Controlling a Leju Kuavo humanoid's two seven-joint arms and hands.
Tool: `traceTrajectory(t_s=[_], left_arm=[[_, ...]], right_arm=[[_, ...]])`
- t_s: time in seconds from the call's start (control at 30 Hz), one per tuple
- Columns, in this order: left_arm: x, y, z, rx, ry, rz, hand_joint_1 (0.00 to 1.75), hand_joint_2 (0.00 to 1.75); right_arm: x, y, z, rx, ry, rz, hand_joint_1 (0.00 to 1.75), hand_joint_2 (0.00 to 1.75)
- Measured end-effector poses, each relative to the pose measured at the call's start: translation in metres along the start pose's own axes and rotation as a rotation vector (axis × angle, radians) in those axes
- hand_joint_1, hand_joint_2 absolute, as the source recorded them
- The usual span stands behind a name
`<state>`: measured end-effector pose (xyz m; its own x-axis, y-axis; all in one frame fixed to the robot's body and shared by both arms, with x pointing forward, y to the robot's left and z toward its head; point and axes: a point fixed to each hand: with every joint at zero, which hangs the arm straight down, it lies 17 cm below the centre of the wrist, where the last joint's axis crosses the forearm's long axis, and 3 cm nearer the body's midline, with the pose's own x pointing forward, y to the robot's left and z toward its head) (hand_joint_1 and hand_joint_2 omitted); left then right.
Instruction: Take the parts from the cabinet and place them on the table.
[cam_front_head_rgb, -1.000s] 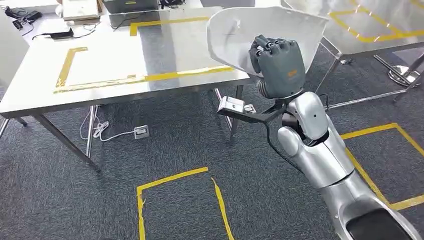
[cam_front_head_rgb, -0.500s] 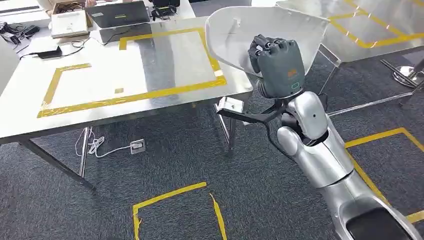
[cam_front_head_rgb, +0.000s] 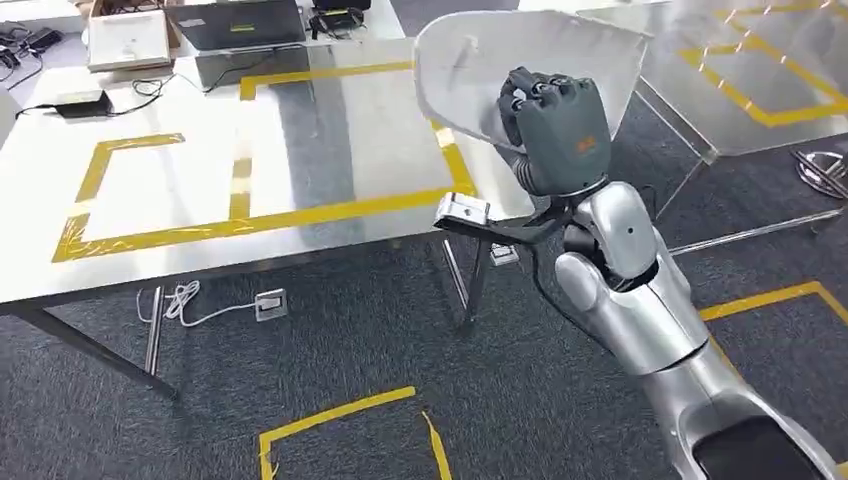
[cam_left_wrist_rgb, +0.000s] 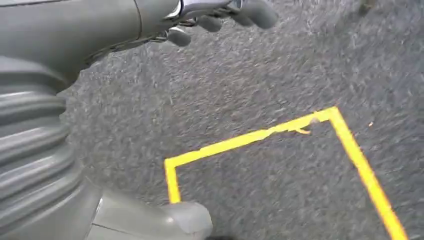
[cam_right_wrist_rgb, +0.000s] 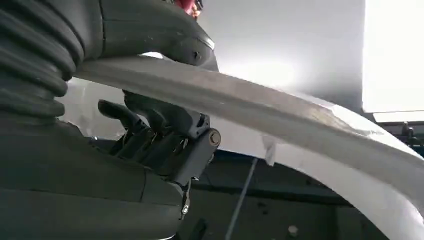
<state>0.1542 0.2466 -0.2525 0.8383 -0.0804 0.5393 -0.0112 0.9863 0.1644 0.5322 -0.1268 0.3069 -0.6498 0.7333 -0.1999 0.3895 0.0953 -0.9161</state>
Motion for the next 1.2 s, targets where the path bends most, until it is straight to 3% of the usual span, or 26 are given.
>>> traceTrajectory(t_s=[0.27, 0.43, 0.8, 1.0, 1.2], left_arm=[[-0.002, -0.004, 0.002, -0.007, 0.006, 0.003, 0.00, 1.75], [0.011, -0.001, -0.003, 0.001, -0.019, 0.007, 0.00, 1.75], [-0.011, 0.000, 0.004, 0.012, 0.019, 0.041, 0.00, 1.75], [-0.003, -0.004, 0.002, 0.011, 0.015, 0.051, 0.00, 1.75], [-0.016, 0.015, 0.001, 0.127, 0.093, 0.069, 0.00, 1.75]], right_arm=[[0.001, 0.019, 0.003, 0.048, -0.006, -0.025, 1.75, 1.75], [0.004, -0.008, -0.026, 0.000, -0.029, -0.023, 1.75, 1.75], [0.029, 0.013, -0.043, 0.062, -0.091, -0.064, 1.75, 1.75], [0.021, 0.001, -0.054, 0.051, -0.096, -0.044, 1.75, 1.75], [0.023, 0.012, -0.052, 0.076, -0.094, -0.061, 1.75, 1.75]])
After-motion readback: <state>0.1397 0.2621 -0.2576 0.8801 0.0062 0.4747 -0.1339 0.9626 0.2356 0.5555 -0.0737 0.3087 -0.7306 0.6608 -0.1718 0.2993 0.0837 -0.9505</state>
